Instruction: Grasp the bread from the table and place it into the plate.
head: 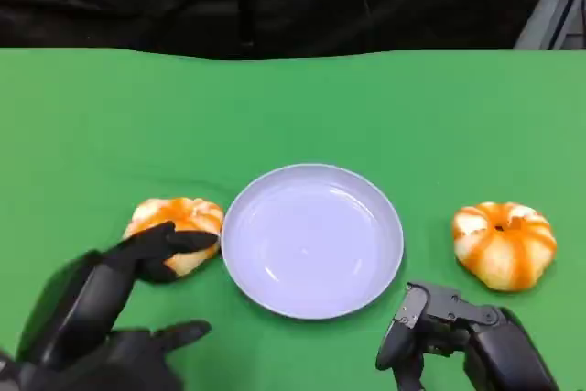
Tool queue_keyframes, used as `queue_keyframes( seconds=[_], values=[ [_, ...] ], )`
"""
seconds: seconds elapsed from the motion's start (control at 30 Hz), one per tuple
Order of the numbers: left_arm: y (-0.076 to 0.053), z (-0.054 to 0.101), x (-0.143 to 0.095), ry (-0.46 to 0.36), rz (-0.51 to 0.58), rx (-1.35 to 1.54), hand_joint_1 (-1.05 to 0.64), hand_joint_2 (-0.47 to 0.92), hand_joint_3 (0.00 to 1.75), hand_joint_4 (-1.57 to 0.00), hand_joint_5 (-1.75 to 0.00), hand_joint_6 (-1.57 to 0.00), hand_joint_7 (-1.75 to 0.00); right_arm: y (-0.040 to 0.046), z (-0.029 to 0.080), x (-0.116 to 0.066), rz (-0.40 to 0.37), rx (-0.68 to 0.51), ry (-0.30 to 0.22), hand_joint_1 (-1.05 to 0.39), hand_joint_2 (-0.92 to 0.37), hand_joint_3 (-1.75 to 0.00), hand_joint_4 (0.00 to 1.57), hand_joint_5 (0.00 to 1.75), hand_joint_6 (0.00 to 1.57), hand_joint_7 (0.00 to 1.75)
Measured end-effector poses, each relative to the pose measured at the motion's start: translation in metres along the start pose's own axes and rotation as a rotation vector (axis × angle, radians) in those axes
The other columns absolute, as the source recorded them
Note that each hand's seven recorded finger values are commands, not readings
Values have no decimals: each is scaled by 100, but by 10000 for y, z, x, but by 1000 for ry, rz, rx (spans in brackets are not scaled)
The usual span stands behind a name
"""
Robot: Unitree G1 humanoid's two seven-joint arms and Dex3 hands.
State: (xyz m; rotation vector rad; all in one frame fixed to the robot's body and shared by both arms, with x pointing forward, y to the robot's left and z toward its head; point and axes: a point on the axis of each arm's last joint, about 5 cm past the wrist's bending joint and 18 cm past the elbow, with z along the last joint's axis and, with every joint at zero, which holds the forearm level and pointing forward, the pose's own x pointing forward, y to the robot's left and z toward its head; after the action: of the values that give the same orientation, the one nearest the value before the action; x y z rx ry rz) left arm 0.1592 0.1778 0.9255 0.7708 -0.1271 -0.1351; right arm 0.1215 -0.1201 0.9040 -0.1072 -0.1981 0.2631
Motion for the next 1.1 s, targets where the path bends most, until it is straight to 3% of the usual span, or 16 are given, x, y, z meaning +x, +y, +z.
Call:
queue_keyframes(
  seconds=[0.2,0.43,0.9,1.1],
  values=[
    [5,122,231,-8,-46,252,-49,92,4,-8,-61,-38,-2,-15,-5,-7,-3,0,2,8,-36,-136,88,164,77,139],
    [-80,166,453,29,-114,435,-54,90,1,-2,-60,-35,0,-10,-6,-23,-2,4,8,8,-36,-136,88,165,78,140],
    [-286,107,772,148,-210,605,-57,91,3,-1,-55,-30,-2,-11,4,-44,-2,3,11,8,-36,-135,88,163,77,139],
    [-398,-48,899,209,-290,612,-54,92,1,-6,-47,-32,-1,-10,0,-54,-2,7,15,10,-36,-136,87,164,77,139]
  ],
)
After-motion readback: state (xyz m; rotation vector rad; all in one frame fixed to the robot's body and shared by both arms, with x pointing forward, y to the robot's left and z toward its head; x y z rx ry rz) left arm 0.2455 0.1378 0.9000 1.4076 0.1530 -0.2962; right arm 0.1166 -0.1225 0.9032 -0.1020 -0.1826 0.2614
